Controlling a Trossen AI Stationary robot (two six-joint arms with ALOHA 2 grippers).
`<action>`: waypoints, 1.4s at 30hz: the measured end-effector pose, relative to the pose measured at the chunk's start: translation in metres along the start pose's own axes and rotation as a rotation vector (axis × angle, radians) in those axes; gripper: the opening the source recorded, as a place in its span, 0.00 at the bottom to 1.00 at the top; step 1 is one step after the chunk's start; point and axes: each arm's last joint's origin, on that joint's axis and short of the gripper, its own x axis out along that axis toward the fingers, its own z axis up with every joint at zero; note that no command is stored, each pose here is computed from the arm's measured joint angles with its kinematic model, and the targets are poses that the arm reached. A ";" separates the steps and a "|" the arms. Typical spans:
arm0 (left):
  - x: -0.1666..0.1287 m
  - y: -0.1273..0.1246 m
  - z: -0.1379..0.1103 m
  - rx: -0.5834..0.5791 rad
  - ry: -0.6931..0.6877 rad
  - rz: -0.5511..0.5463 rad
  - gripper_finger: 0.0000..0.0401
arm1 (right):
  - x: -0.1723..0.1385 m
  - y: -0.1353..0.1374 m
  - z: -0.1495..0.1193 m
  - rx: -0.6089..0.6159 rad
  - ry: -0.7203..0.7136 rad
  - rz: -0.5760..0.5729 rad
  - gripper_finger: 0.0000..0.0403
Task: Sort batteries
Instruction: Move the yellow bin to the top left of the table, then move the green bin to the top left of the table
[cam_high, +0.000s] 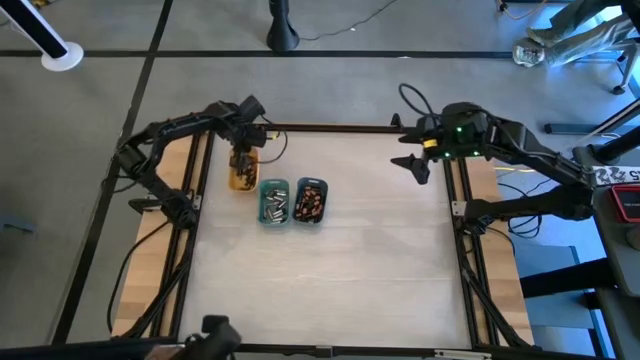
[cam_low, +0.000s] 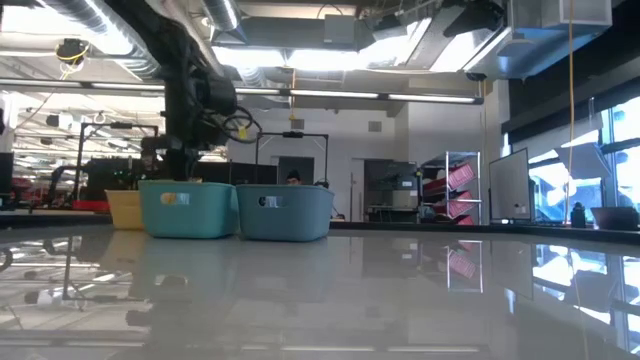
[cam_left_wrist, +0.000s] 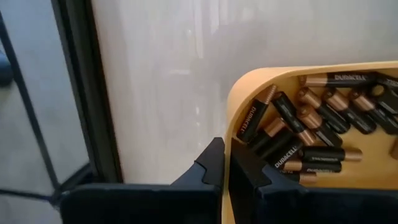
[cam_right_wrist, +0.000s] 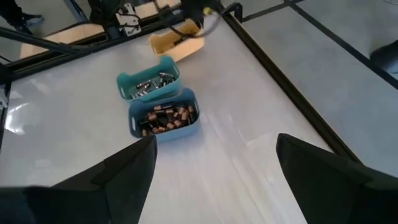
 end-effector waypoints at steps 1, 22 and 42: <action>0.004 0.003 0.000 -0.021 0.013 -0.008 0.00 | -0.002 0.000 0.000 -0.001 -0.007 0.001 0.82; 0.031 0.013 0.009 -0.132 0.098 -0.013 0.29 | -0.011 0.001 -0.008 0.073 0.039 0.024 0.82; -0.045 -0.015 0.041 -0.169 0.187 -0.040 0.45 | -0.011 0.001 -0.012 0.027 0.077 0.038 0.82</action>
